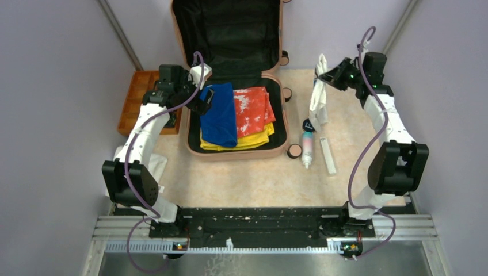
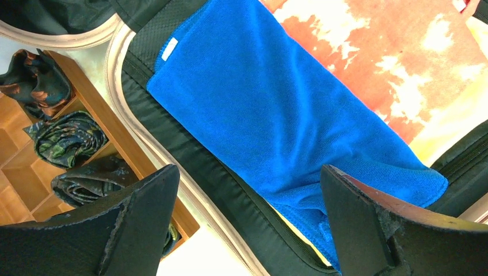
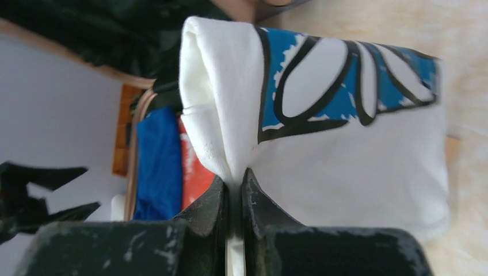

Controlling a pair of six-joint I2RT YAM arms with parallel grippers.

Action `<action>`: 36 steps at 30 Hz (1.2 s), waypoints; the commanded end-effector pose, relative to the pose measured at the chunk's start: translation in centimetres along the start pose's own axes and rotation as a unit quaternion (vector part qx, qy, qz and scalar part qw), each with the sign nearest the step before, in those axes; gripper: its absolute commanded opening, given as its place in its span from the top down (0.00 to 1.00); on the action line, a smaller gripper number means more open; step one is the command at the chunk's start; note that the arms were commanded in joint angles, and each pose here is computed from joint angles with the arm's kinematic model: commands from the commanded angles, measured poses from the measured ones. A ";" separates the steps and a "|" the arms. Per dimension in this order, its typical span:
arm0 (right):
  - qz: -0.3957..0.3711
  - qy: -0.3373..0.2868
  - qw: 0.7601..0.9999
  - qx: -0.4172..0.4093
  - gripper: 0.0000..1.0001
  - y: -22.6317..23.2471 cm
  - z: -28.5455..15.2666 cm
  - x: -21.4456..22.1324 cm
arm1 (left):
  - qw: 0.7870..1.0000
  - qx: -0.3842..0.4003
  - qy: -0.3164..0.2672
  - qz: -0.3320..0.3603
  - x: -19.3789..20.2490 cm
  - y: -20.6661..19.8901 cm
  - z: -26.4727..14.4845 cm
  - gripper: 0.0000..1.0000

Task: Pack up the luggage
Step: Pick up the clothes at the center of the board, then place the clothes in the luggage.

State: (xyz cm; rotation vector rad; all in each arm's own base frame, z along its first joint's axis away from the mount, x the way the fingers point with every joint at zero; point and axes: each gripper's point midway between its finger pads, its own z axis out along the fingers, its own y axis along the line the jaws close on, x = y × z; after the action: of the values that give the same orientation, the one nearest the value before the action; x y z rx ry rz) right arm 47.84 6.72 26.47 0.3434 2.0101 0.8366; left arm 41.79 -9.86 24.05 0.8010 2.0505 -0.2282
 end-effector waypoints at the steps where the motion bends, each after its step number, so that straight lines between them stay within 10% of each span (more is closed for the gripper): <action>1: -0.089 -0.013 0.983 -0.162 1.00 12.8 -1.4 -1.8 | 0.999 -0.017 -0.027 0.005 -2.3 0.4 -1.4 0.01; 8: -0.124 0.018 0.971 -0.202 1.00 19.7 3.2 -1.2 | 0.999 -0.021 -0.026 0.005 -2.4 0.5 -1.8 0.01; 21: -0.197 0.185 0.931 -0.245 1.00 26.3 10.3 14.3 | 0.994 -0.099 -0.023 -0.032 -2.6 4.8 -3.7 0.01; 36: -0.159 0.079 0.892 -0.416 1.00 32.7 1.6 4.4 | 0.995 -0.080 -0.011 -0.052 -1.6 4.2 -2.8 0.01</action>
State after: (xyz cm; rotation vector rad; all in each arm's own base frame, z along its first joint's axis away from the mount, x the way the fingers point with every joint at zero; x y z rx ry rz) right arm 46.27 37.47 33.02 -0.5233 1.9572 1.2858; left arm 43.04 -5.83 26.45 0.6157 2.0842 -0.1048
